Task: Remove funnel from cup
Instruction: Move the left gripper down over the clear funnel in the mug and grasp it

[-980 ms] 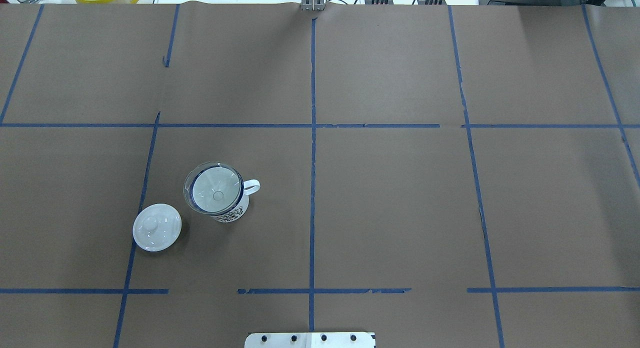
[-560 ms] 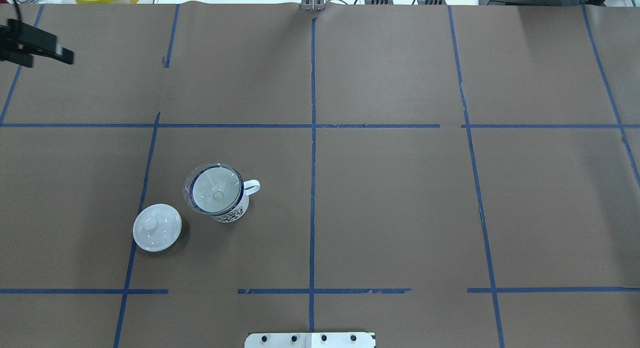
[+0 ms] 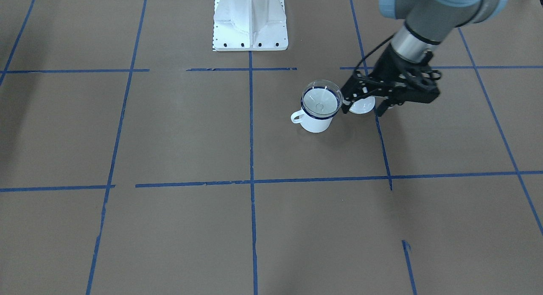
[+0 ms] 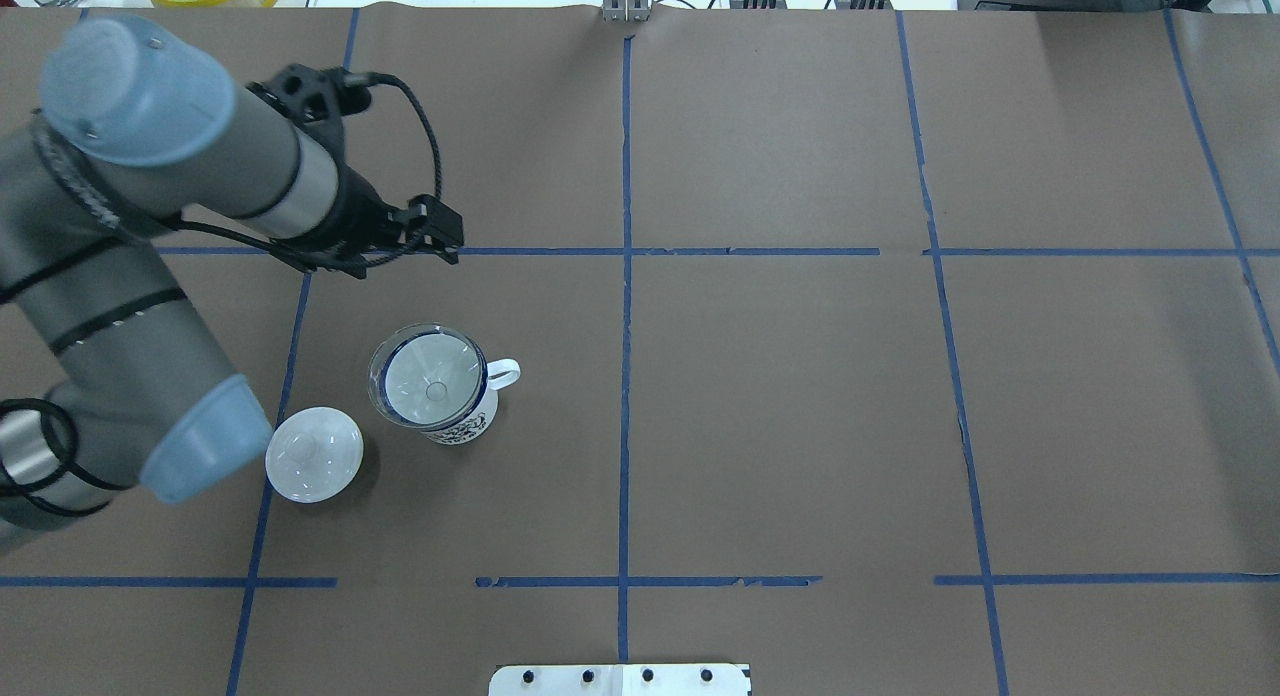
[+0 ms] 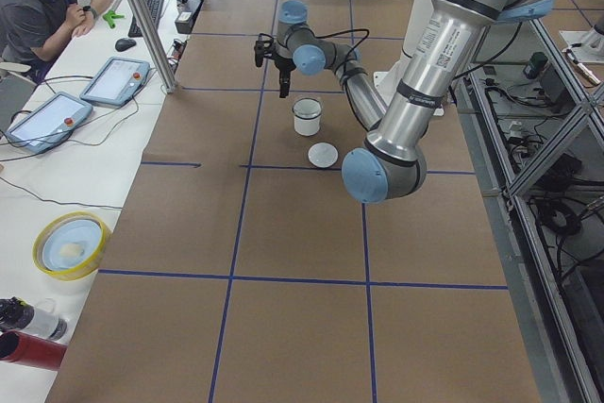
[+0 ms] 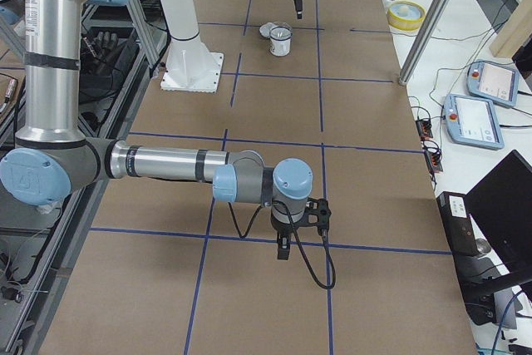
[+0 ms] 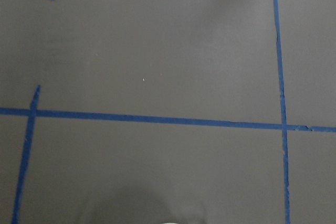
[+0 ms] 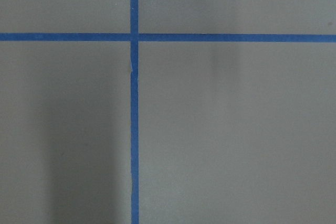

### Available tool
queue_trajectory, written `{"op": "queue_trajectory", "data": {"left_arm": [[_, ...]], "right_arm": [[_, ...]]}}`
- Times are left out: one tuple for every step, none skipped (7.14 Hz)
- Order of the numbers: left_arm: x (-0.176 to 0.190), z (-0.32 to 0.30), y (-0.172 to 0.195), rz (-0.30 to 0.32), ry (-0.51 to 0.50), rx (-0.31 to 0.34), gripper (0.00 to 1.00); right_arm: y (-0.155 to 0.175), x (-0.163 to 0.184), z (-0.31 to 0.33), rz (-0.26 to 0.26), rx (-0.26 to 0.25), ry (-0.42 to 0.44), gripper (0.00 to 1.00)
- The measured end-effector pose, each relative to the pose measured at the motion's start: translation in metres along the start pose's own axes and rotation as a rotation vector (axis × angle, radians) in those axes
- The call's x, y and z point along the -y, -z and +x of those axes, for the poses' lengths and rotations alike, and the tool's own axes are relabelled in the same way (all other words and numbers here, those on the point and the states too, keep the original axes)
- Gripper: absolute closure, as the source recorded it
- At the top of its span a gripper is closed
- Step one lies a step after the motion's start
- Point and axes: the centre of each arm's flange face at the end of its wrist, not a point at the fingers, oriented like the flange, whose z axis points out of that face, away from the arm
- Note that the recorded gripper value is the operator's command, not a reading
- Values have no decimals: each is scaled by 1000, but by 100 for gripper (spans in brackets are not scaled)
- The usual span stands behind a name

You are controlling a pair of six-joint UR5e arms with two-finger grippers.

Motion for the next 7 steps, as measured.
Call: {"op": "queue_trajectory", "data": {"left_arm": [[-23, 25, -22, -1, 13, 59, 0], [-38, 36, -44, 3, 18, 104, 7], [-50, 41, -60, 2, 14, 134, 22], [-57, 43, -69, -3, 7, 149, 59], [-62, 44, -72, -7, 2, 156, 98], [-64, 44, -70, -11, 1, 166, 100], [-65, 45, -66, -15, 3, 180, 100]], "right_arm": [[0, 0, 0, 0, 0, 0, 0], [0, 0, 0, 0, 0, 0, 0], [0, 0, 0, 0, 0, 0, 0], [0, 0, 0, 0, 0, 0, 0], [0, 0, 0, 0, 0, 0, 0], [0, 0, 0, 1, 0, 0, 0], [0, 0, 0, 1, 0, 0, 0]]}}
